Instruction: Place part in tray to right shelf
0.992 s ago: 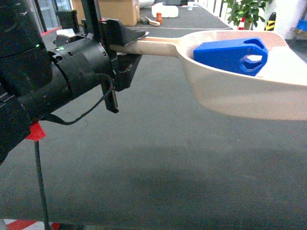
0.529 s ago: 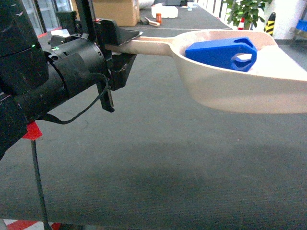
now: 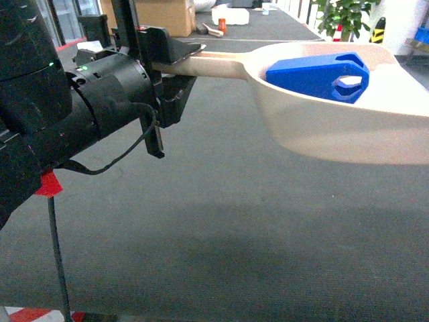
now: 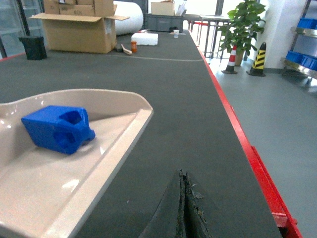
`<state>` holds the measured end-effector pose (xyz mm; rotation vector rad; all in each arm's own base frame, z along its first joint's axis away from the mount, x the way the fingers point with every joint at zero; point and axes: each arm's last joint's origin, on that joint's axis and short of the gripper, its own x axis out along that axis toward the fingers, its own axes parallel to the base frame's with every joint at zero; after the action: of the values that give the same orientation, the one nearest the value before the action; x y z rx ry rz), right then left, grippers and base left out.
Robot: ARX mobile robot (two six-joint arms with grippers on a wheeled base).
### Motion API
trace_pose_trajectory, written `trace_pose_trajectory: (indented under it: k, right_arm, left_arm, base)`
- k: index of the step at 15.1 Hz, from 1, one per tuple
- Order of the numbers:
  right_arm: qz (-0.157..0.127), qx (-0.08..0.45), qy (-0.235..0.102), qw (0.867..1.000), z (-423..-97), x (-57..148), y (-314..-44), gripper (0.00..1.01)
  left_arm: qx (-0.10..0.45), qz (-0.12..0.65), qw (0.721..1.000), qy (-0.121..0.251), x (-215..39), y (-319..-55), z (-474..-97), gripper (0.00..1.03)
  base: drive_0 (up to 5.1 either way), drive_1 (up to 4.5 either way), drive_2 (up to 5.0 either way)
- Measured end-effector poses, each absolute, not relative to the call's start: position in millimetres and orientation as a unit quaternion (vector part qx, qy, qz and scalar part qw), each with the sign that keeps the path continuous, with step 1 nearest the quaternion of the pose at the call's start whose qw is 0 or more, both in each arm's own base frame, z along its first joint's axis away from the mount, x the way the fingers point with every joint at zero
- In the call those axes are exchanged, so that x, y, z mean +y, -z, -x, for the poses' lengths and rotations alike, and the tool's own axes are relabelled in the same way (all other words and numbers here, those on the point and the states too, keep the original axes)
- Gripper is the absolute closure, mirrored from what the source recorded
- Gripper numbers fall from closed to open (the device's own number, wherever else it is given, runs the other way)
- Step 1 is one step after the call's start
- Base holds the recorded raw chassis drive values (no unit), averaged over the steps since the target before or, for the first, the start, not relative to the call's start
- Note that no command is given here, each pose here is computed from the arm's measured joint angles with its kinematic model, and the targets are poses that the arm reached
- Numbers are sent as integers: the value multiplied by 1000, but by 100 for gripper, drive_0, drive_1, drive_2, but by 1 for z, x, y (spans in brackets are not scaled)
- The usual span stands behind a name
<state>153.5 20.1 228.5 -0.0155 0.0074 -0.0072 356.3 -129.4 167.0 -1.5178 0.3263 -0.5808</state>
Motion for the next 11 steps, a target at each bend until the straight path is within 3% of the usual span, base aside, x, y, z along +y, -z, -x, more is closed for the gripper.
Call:
trace_pose_trajectory:
  k: [6, 11]
  right_arm:
    - [7, 4, 3, 1000, -133, 0, -196, 99]
    - [6, 2, 0, 1000, -122, 0, -183, 99]
  left_arm:
    - [146, 675, 676, 259, -130, -167, -356, 86]
    - [146, 675, 676, 259, -130, -167, -356, 86]
  base:
    - [0, 0, 0]
    - [0, 0, 0]
